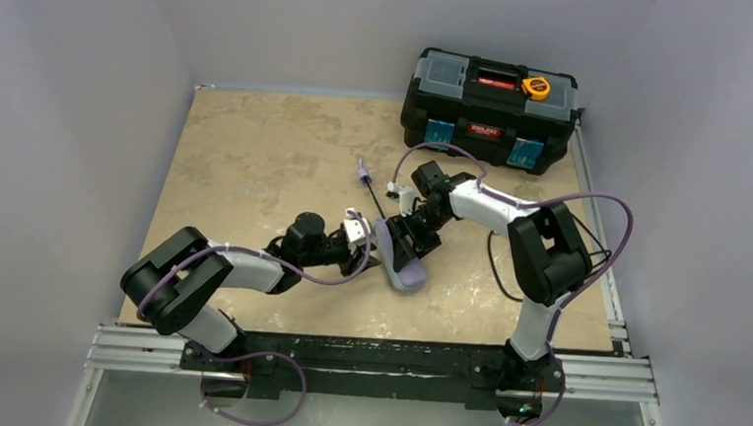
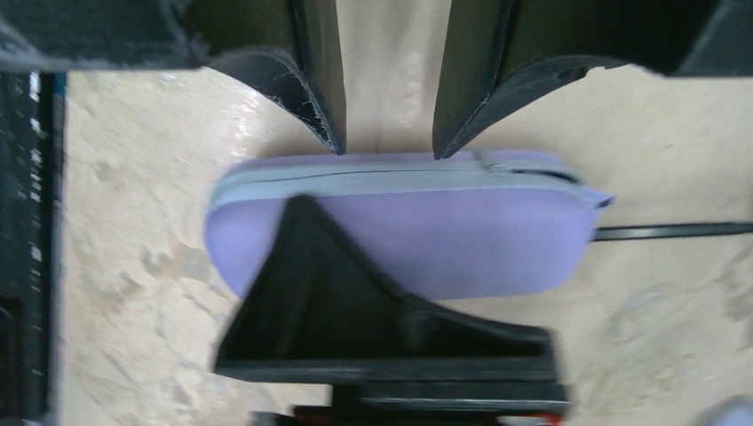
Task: Open the umbrella
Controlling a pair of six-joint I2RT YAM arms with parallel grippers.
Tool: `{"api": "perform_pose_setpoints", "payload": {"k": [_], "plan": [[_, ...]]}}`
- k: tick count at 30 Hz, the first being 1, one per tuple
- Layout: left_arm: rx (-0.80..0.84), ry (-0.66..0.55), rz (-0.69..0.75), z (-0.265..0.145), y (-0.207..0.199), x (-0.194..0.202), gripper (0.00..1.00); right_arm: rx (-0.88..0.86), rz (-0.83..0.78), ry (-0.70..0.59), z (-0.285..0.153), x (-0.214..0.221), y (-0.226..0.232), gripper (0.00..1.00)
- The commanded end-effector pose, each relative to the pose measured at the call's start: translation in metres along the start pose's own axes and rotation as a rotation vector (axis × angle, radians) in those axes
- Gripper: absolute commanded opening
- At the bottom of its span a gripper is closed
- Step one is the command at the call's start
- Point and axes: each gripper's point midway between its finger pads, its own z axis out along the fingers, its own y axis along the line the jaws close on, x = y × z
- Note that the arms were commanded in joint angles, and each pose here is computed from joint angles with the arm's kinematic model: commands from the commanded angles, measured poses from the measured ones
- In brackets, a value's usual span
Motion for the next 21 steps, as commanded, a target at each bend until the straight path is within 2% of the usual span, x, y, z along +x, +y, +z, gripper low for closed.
{"api": "perform_pose_setpoints", "payload": {"k": [1,7,14,21], "plan": [[-0.185,0.007,-0.114,-0.008,0.032,-0.001,0.39,0.143,-0.053,-0.031,0.009,-0.006,-0.029,0.0],[-0.241,0.004,-0.103,0.005,0.052,-0.004,0.31,0.185,-0.036,-0.025,0.006,0.0,-0.034,0.0],[-0.229,-0.049,-0.068,0.022,0.062,-0.014,0.23,0.156,-0.074,-0.004,0.012,0.008,-0.024,0.0],[-0.16,-0.073,0.09,0.031,0.059,-0.011,0.21,0.126,-0.131,0.023,0.012,0.017,-0.019,0.0]]}}
